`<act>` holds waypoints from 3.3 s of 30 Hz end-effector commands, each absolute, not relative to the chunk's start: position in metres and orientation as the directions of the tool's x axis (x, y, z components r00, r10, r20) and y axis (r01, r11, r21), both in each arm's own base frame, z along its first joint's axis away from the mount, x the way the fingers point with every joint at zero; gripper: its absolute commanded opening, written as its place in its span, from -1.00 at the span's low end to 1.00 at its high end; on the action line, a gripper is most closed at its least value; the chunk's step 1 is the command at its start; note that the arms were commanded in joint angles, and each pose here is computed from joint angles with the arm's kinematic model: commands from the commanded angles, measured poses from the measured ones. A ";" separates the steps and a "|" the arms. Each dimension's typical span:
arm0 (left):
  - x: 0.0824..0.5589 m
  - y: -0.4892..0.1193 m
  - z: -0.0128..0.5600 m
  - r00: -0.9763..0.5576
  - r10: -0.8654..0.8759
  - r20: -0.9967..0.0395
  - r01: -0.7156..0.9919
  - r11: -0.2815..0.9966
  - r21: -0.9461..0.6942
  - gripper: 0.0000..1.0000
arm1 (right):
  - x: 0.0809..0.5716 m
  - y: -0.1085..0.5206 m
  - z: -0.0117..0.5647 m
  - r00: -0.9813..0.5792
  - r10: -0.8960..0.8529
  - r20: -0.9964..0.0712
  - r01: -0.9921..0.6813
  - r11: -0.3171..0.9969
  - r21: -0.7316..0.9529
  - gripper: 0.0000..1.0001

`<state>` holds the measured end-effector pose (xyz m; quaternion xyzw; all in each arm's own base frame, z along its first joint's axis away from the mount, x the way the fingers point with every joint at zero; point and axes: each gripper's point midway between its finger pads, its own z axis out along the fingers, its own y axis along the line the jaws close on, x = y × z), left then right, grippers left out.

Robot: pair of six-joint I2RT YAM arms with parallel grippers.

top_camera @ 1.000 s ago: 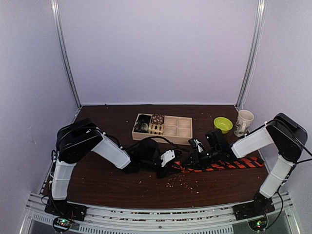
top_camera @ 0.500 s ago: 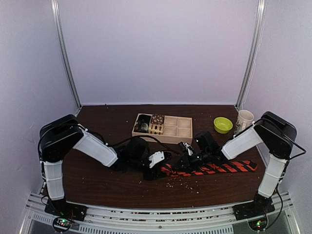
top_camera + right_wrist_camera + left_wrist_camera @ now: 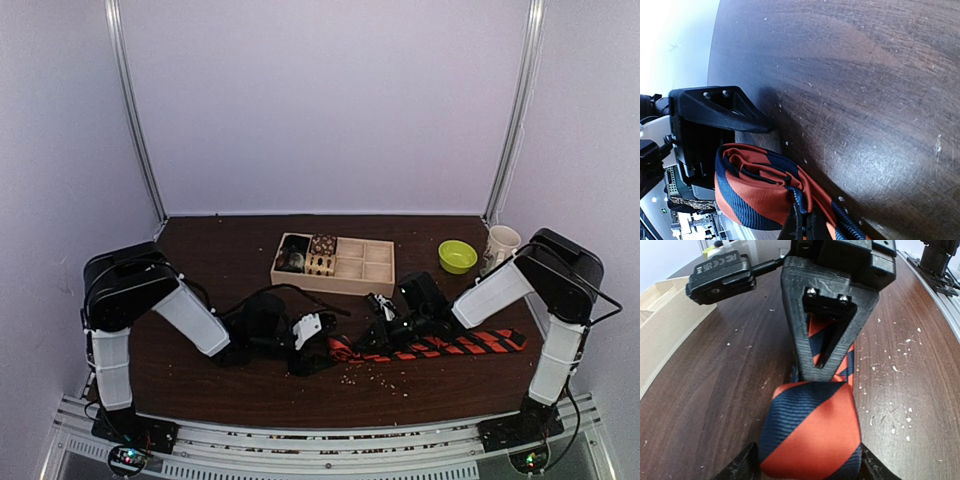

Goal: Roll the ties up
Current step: Roll the tie at the center of the board.

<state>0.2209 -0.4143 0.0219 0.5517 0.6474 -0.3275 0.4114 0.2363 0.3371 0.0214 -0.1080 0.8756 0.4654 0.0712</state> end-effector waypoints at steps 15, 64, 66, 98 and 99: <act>0.214 -0.471 0.026 -0.019 0.360 -0.933 0.999 0.046 -0.003 -0.20 | 0.226 0.321 -0.019 -0.979 -0.125 -0.161 -0.203 0.647 0.735 -1.00; 0.222 -0.387 -0.069 -0.130 0.811 -0.570 0.991 0.128 -0.044 -0.42 | 0.244 0.335 0.029 -0.964 -0.122 -0.238 -0.261 0.615 0.744 -0.53; 0.222 -0.387 -0.068 -0.128 0.808 -0.575 0.991 0.127 -0.042 -0.41 | 0.245 0.334 0.028 -0.963 -0.118 -0.241 -0.261 0.621 0.739 -0.91; 0.218 -0.435 0.025 0.024 0.442 -0.897 0.986 0.137 0.094 0.77 | 0.222 0.322 -0.007 -0.971 -0.140 -0.192 -0.237 0.641 0.730 -1.00; 0.217 -0.432 0.022 0.026 0.457 -0.889 0.986 0.135 0.098 0.76 | 0.224 0.327 -0.007 -0.970 -0.145 -0.193 -0.241 0.637 0.733 -1.00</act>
